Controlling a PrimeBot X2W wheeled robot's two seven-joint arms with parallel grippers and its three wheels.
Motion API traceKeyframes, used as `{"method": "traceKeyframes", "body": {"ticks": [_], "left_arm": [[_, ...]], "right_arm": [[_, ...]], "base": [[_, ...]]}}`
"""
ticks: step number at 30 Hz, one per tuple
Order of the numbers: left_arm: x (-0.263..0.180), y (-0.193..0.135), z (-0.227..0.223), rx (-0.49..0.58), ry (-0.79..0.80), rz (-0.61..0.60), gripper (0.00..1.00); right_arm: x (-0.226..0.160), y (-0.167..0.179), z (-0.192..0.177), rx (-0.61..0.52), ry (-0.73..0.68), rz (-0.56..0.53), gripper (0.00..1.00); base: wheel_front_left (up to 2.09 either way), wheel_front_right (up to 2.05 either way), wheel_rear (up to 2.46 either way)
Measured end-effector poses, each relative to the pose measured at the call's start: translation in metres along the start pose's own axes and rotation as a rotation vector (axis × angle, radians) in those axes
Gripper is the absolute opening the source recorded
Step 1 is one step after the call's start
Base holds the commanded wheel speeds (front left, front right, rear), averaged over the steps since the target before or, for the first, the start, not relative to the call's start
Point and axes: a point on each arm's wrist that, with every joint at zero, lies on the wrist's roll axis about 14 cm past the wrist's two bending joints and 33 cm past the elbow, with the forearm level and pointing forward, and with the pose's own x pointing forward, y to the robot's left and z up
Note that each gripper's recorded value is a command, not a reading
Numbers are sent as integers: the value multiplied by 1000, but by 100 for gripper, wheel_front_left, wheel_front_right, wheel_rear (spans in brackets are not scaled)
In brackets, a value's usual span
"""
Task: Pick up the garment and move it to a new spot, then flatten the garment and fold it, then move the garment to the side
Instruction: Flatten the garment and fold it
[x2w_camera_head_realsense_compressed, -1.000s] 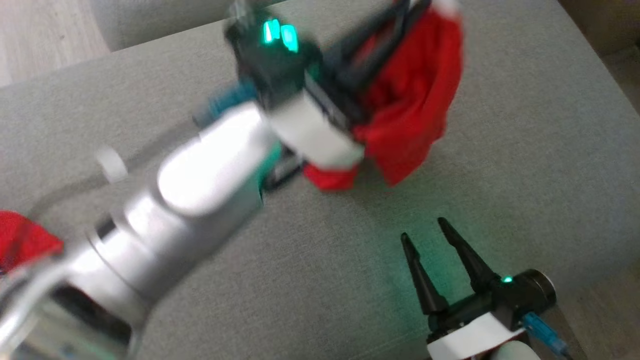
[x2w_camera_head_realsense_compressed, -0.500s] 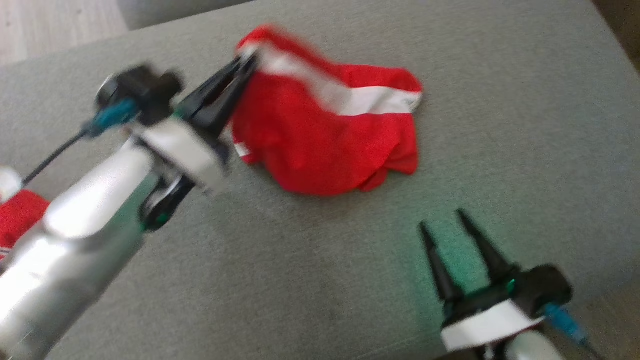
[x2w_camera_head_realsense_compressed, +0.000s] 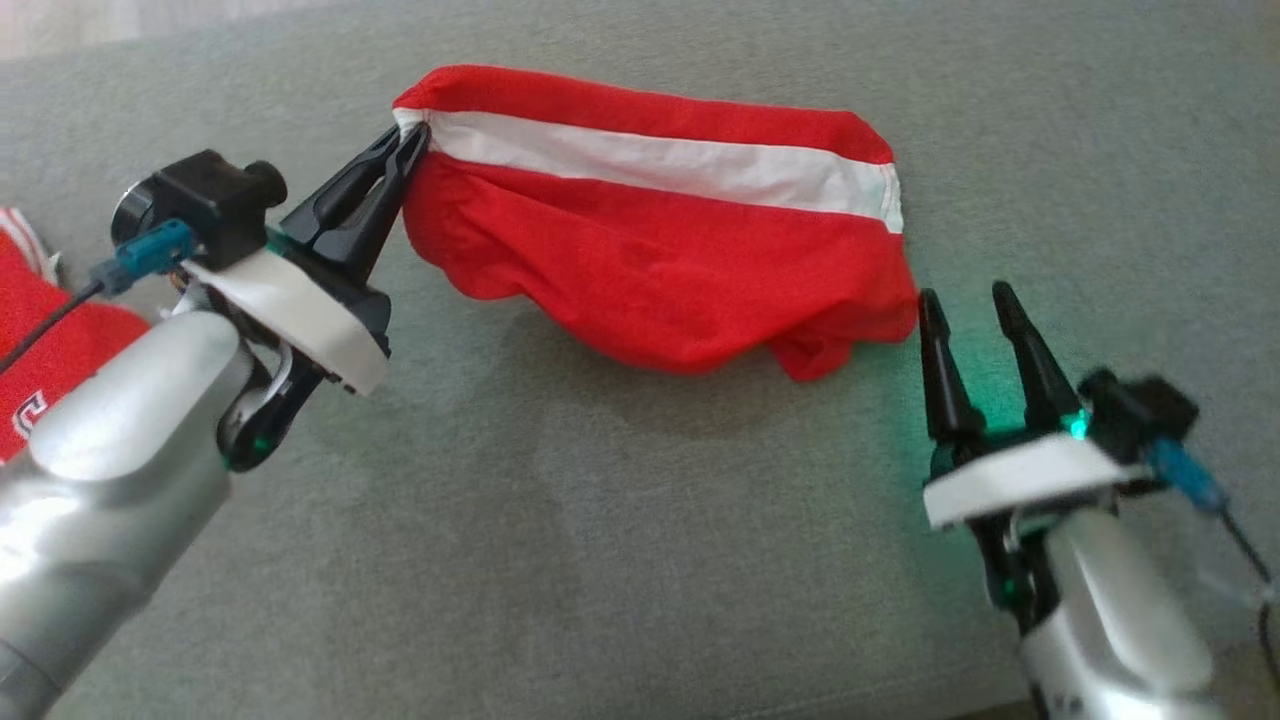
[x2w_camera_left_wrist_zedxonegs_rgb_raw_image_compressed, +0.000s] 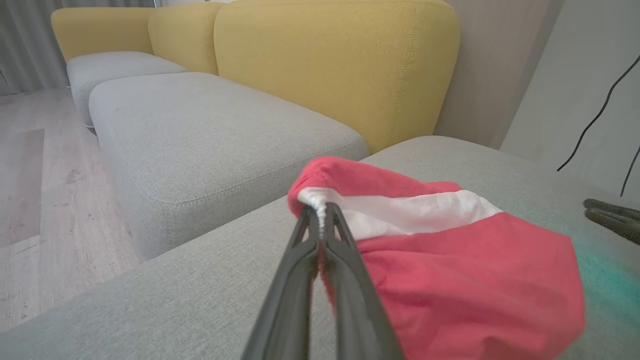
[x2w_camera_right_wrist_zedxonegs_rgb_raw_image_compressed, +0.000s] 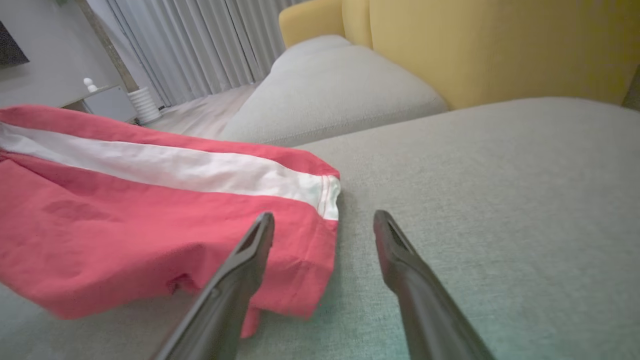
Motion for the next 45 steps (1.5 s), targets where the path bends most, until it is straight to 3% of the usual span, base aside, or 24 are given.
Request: {"method": "traceKeyframes", "body": {"ticks": [10,16,24,25,26,29,30,31,38,45], "left_arm": [[-7,5,-5,9,15,14,0],[-8,4,-7,4,21,8,0],[-8,2,-13,0,33,-3,0],[-9,1,-14,2,37,-5,0],[-9,1,-14,4,40,-7,0],[-8,1,-13,5,40,-9,0],[-8,2,-12,4,38,-8,0],[-8,2,-11,3,38,-8,0],[-9,1,-5,17,26,-7,0],[-7,-4,48,71,-101,-6,0]], "right_arm": [[56,-23,1,-34,149,7,100],[60,-7,-34,-89,315,65,100],[69,-6,-51,-150,400,77,100],[71,-5,-52,-158,406,82,90],[72,-4,-52,-162,410,87,90],[74,3,-55,-175,433,109,33],[74,5,-56,-176,441,116,4],[75,8,-57,-176,450,125,0],[76,5,-41,-152,373,118,0],[84,-27,40,-129,119,48,0]], "base": [[0,0,0],[0,0,0],[0,0,0],[0,0,0],[0,0,0],[0,0,0],[0,0,0],[0,0,0],[0,0,0],[0,0,0]]}}
